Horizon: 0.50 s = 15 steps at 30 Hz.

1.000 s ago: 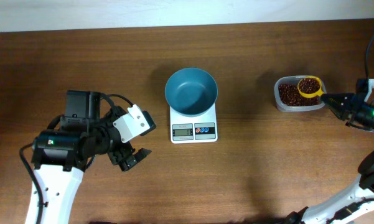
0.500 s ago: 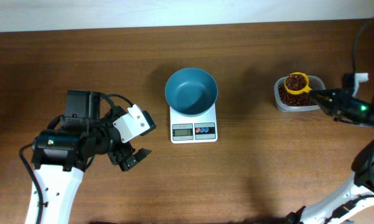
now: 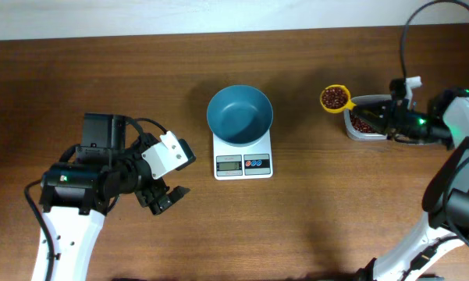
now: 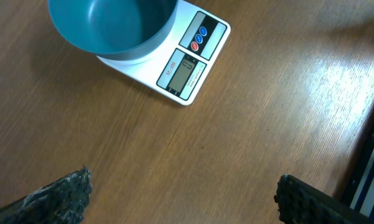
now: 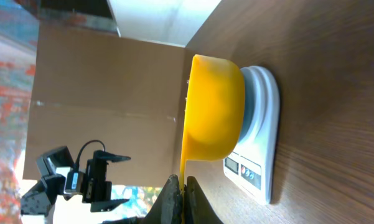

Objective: Scoop item into bowl and weigh 50g on scale
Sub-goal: 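Carry the filled scoop leftward with the right gripper over the teal bowl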

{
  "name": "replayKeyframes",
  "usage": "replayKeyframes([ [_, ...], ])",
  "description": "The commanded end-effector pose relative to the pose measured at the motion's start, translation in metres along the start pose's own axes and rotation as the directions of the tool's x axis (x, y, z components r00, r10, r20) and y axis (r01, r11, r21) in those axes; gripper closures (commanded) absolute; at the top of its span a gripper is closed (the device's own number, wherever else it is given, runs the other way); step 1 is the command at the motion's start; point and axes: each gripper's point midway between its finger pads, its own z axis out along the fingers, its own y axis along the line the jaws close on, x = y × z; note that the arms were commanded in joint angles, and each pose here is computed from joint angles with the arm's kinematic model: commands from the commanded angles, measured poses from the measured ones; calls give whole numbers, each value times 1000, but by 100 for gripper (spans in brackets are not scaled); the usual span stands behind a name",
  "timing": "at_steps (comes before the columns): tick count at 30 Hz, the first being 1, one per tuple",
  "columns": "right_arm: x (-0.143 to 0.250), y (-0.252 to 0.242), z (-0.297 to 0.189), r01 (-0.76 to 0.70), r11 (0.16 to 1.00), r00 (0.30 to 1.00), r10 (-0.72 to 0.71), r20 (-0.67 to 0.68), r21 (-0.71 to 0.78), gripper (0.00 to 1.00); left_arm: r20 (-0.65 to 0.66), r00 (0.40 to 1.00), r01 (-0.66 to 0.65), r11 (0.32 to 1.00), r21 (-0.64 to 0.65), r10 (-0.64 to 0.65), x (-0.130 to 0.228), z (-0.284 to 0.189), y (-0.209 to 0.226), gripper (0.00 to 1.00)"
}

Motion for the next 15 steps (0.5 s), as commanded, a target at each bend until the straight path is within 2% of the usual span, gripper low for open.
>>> replayKeyframes([
  [1, -8, 18, 20, 63, 996, 998, -64, -17, -67, 96, 3, 1000, -10, 1000, -9, 10, 1, -2, 1, 1],
  [15, 17, 47, 92, 196, 970, 957, -221, -187, -144, 96, 3, 1000, -10, 1000, -9, 10, 0, -2, 1, 1],
])
